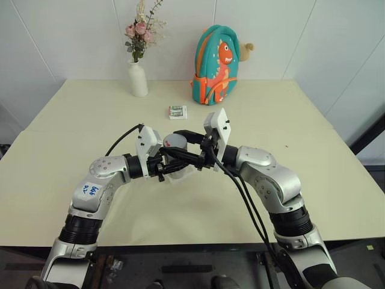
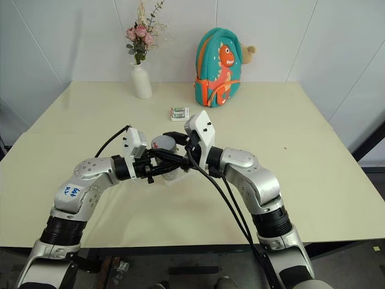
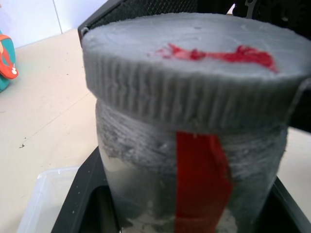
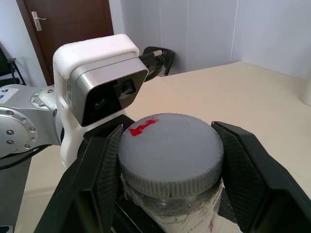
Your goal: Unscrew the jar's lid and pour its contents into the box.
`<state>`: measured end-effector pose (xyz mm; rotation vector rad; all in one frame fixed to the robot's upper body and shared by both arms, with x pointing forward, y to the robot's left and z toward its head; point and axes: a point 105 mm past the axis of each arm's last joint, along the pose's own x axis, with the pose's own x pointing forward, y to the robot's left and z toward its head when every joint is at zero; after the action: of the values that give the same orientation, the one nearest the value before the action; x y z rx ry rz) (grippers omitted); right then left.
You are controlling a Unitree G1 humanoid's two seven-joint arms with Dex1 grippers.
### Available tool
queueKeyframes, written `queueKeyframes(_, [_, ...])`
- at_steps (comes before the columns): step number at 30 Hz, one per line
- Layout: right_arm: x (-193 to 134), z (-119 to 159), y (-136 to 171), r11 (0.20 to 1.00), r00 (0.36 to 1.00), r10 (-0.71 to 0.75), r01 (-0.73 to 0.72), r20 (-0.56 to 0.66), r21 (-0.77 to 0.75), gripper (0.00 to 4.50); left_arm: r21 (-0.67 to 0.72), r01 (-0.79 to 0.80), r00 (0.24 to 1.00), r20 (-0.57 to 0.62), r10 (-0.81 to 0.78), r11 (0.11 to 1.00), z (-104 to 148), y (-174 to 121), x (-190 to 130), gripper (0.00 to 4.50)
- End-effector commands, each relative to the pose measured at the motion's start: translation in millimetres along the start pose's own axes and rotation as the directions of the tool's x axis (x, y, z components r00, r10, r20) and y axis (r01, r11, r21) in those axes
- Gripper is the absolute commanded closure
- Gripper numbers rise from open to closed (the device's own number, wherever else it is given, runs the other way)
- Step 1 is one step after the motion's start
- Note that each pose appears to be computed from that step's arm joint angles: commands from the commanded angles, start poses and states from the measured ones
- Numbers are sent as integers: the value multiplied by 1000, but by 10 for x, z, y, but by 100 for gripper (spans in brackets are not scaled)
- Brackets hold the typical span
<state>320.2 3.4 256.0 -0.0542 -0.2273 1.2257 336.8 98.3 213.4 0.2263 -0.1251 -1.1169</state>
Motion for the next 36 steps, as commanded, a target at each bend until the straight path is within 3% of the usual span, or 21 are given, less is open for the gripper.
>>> queueKeyframes(1, [-67, 221, 70, 990, 990, 128, -124, 55, -69, 196, -63, 170, 985, 12, -170, 983, 120, -186, 28, 249])
queueKeyframes(4, [-147, 304, 295, 921, 921, 386, -381, 57, -87, 196, -39, 319, 948, 25, -319, 947, 212, -350, 65, 249])
queueKeyframes(7, [-159, 274, 311, 870, 876, 483, -481, -9, -110, 196, -9, 365, 931, 18, -364, 931, 254, -342, 133, 249])
queueKeyframes(13, [-123, 261, 122, 867, 873, 484, -487, -52, -102, 196, 31, 414, 910, 21, -414, 910, 235, -357, 167, 249])
queueKeyframes(21, [-194, 239, 10, 894, 897, 438, -441, -51, -77, 196, 40, 334, 942, 34, -335, 942, 229, -271, 61, 249])
queueKeyframes(23, [-202, 248, 2, 899, 901, 433, -434, -37, -57, 117, 47, 328, 944, 35, -329, 944, 260, -262, 48, 249])
queueKeyframes(27, [-213, 342, 16, 902, 903, 429, -428, 20, -55, 4, 44, 317, 946, 50, -319, 947, 322, -253, 10, 249])
queueKeyframes(36, [-230, 400, -45, 934, 939, 341, -333, 44, -130, 4, 9, 276, 961, -41, -275, 961, 174, -284, -195, 249])
